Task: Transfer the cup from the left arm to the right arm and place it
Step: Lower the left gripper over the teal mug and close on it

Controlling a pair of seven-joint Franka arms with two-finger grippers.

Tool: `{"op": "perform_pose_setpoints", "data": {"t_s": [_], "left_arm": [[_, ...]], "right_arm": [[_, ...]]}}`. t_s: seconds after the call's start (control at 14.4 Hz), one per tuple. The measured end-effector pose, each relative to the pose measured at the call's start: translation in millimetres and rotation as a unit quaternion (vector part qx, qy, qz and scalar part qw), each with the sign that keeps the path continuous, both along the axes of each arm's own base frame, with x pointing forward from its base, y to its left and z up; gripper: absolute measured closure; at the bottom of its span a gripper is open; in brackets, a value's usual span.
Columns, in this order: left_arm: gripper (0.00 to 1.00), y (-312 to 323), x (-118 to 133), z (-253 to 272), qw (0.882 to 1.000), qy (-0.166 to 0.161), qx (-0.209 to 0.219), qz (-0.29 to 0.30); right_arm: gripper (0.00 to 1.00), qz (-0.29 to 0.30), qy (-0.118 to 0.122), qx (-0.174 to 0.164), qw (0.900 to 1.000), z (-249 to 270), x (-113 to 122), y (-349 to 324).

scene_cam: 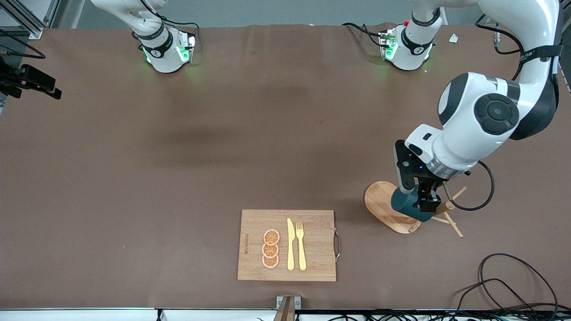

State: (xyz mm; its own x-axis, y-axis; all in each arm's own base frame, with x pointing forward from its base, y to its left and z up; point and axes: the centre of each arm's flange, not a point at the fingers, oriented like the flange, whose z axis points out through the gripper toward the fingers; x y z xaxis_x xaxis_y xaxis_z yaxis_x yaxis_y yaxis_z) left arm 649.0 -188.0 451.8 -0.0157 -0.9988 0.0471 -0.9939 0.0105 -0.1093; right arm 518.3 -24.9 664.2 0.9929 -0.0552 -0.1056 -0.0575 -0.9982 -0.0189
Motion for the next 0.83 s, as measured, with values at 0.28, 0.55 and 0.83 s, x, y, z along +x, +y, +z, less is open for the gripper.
{"op": "perform_pose_setpoints", "data": {"t_s": [0.28,0.55,0.83], "left_arm": [[0.01,34.1,4.5,-21.2,1.0,0.01,-0.025,-0.01],[0.0,39.7,4.7,-28.3,0.999,0.007,-0.031,-0.013],[0.0,28.7,4.0,-33.7,0.999,-0.016,-0.039,-0.02]], "right_arm": [[0.0,0.0,0.0,0.0,1.0,0.0,0.0,0.1],[0.0,0.0,0.0,0.0,1.0,0.0,0.0,0.0],[0.0,0.0,0.0,0.0,1.0,0.0,0.0,0.0]]}}
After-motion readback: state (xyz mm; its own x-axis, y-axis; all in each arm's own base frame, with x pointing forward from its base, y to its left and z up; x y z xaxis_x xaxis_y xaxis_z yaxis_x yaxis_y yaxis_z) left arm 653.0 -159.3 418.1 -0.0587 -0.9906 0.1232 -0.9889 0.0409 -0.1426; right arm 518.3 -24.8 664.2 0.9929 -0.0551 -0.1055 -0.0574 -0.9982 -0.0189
